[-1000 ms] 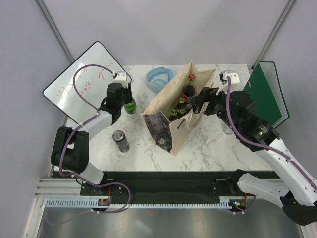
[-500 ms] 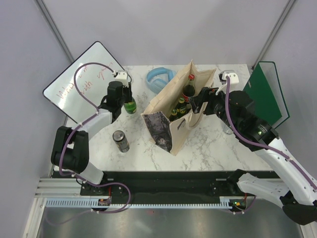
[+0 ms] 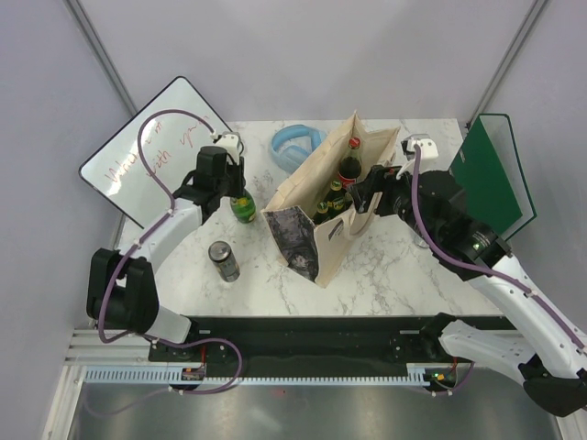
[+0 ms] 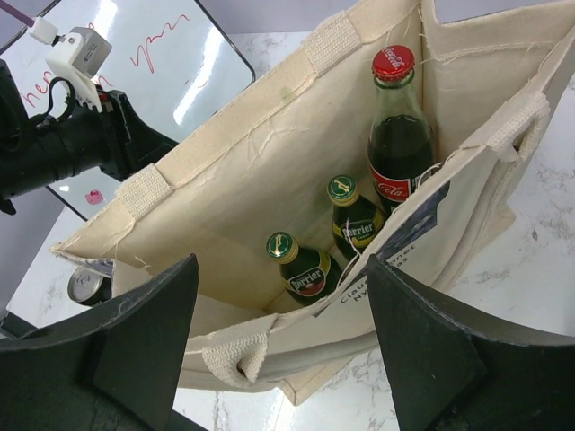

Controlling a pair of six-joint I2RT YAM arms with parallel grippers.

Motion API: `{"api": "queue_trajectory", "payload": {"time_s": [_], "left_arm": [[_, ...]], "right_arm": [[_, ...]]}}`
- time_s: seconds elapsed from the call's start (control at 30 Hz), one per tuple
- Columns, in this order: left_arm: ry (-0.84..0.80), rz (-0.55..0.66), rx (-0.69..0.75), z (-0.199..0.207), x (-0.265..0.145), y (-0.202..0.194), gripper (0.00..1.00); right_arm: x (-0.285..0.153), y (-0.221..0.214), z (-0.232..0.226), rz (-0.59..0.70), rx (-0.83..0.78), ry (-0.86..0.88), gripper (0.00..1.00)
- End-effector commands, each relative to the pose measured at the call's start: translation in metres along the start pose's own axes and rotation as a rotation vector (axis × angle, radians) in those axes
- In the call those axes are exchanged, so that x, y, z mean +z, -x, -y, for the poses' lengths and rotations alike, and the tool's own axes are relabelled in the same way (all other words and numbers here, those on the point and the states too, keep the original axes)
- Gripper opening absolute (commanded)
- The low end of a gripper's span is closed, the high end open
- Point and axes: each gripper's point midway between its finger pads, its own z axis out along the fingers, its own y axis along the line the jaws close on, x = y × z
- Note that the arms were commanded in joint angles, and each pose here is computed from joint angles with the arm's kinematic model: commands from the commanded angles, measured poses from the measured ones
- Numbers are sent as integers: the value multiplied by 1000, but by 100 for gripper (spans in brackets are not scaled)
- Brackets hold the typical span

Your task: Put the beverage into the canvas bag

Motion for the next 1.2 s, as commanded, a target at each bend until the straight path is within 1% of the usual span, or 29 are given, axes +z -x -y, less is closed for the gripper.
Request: {"api": "queue_trajectory", "payload": {"time_s": [0.0, 0.23, 0.4, 0.53, 0.6, 0.63, 0.7, 0.73, 0.8, 0.83, 0.9, 0.93, 1.17], "left_arm": [[-55, 244, 15, 12, -41, 86, 2], [-67, 214, 27, 16, -46, 73, 2], [-64, 227, 42, 18, -54, 81, 2], [-75, 258, 64, 23, -68, 102, 2], [-102, 248, 77, 29, -73, 105, 2], [-118, 264, 87, 35, -79, 116, 2], [-130, 243, 104, 40, -83, 117, 2], [-143, 262, 114, 46, -89, 127, 2], [-156, 264, 121, 52, -95, 132, 2], [-161, 290, 151, 56, -103, 142, 2], [-170, 294, 166, 61, -110, 148, 2], [-183, 322, 175, 66, -119, 160, 2], [-232, 402, 220, 88, -155, 204, 2]], "right_arm": [[-6, 10, -6, 44, 26, 30, 83], [-8, 6, -5, 39, 36, 35, 83], [-8, 2, -3, 33, 32, 27, 83], [-8, -2, -1, 27, 34, 21, 83], [-7, -4, 0, 24, 36, 18, 83], [-6, -7, 2, 15, 38, 14, 83], [-1, -18, 3, -12, 40, 12, 82], [0, -22, 3, -24, 47, 11, 82], [3, -30, 4, -46, 53, 7, 82], [3, -33, 5, -52, 60, 6, 82], [2, -35, 7, -59, 62, -6, 82], [2, -35, 8, -59, 65, -9, 82], [1, -43, 12, -79, 67, -23, 82]]}}
